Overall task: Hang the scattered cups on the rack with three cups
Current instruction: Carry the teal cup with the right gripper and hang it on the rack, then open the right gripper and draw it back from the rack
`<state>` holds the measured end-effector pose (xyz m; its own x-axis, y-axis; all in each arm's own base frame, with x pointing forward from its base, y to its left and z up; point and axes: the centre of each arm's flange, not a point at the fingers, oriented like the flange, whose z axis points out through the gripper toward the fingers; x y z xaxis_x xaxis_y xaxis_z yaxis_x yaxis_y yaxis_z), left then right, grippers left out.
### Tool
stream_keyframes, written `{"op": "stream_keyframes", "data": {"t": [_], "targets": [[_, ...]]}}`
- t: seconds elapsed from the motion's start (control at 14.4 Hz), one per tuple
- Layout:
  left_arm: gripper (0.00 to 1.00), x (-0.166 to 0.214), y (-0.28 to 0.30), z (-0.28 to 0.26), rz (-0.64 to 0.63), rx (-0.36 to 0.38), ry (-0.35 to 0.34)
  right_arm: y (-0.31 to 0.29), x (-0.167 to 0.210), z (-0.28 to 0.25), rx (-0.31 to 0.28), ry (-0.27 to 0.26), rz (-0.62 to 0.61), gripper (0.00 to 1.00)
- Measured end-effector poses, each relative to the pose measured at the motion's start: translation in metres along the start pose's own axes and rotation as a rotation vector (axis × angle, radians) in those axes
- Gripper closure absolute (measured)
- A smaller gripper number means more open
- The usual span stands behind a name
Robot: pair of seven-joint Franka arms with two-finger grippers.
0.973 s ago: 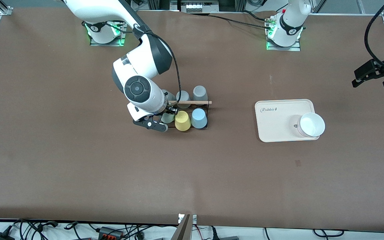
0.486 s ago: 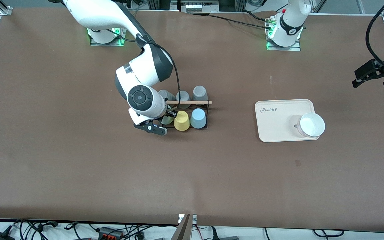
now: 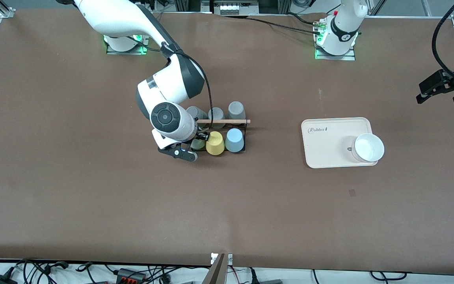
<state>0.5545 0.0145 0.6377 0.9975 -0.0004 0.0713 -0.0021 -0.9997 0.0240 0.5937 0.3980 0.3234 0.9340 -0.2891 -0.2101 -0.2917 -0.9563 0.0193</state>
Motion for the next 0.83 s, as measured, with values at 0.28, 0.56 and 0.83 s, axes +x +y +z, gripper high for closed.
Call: {"op": "stream_keyframes", "data": {"t": [0.28, 0.56, 0.83], "targets": [[0.0, 0.0, 0.001, 0.0, 0.001, -0.001, 0.001, 0.009, 0.014, -0.049, 0.043, 0.036, 0.02, 0.0], [0.0, 0.001, 0.003, 0.0, 0.002, -0.001, 0.0, 0.053, 0.037, -0.12, 0.046, 0.028, 0.073, 0.0], [0.0, 0.001, 0.003, 0.0, 0.001, -0.001, 0.0, 0.126, 0.078, -0.184, 0.092, 0.063, 0.081, 0.0]]}}
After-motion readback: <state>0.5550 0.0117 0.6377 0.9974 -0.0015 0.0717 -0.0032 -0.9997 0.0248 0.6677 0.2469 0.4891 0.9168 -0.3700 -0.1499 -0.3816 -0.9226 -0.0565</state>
